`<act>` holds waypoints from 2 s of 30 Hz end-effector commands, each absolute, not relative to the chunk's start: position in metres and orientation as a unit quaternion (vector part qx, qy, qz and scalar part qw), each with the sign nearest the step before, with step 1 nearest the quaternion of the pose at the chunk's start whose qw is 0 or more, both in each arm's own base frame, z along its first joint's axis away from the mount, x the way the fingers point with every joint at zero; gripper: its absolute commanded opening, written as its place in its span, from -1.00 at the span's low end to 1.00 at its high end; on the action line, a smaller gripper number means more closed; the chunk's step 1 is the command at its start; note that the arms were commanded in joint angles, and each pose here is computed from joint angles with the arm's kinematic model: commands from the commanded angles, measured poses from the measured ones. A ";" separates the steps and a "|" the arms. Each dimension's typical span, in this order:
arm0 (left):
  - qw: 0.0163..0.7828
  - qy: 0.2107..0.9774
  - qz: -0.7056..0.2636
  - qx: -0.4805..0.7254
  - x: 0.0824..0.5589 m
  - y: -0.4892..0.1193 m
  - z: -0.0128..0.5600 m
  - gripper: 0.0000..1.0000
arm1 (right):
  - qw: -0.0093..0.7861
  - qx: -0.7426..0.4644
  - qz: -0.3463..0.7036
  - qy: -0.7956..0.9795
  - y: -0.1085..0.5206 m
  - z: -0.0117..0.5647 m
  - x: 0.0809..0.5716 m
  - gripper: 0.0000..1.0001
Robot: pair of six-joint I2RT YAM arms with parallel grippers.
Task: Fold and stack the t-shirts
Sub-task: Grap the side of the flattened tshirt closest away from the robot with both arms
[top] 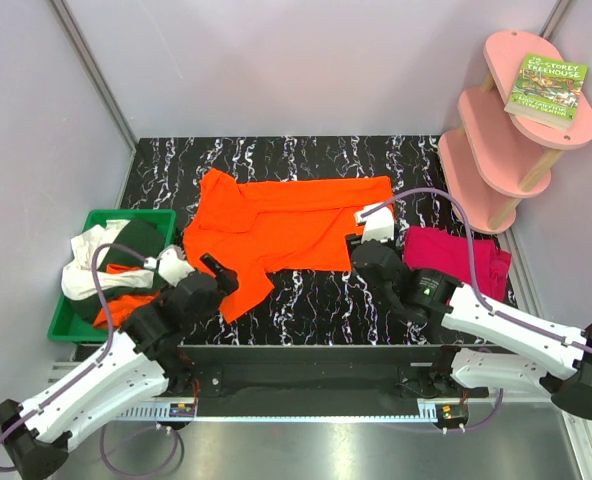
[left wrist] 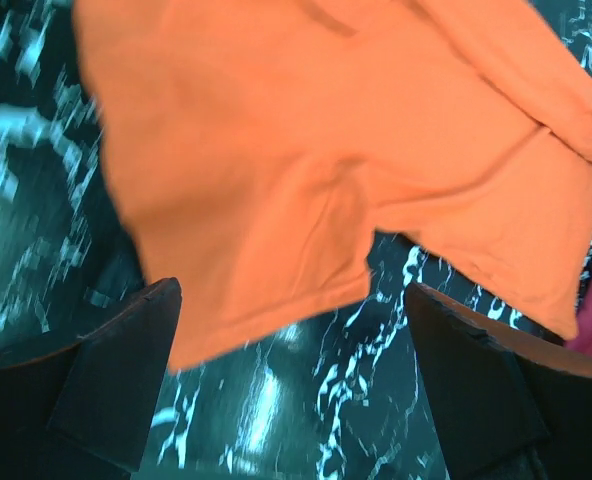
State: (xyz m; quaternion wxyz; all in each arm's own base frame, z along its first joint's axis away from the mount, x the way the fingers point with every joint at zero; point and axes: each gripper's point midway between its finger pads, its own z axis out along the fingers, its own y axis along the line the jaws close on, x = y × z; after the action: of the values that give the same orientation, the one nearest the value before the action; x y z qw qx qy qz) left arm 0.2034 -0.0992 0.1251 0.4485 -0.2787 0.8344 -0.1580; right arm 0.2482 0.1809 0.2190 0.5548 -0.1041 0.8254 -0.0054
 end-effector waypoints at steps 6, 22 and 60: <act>0.386 0.856 -0.103 -0.329 0.185 -0.099 0.137 0.98 | 0.566 -0.090 0.019 0.819 0.182 0.224 0.248 0.25; 0.296 0.893 -0.003 -0.339 0.198 -0.134 0.080 0.95 | 0.559 -0.094 0.029 0.823 0.185 0.219 0.245 0.26; 0.188 0.862 0.060 -0.466 0.155 -0.113 0.005 -0.30 | 0.554 -0.098 0.042 0.826 0.184 0.216 0.240 0.28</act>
State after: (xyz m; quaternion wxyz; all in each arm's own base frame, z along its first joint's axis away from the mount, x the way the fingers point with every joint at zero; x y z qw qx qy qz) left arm 0.1539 -0.1046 0.0128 0.1992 -0.4580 0.8630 0.0754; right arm 0.2386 0.1856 0.2076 0.5429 -0.1136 0.8315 0.0315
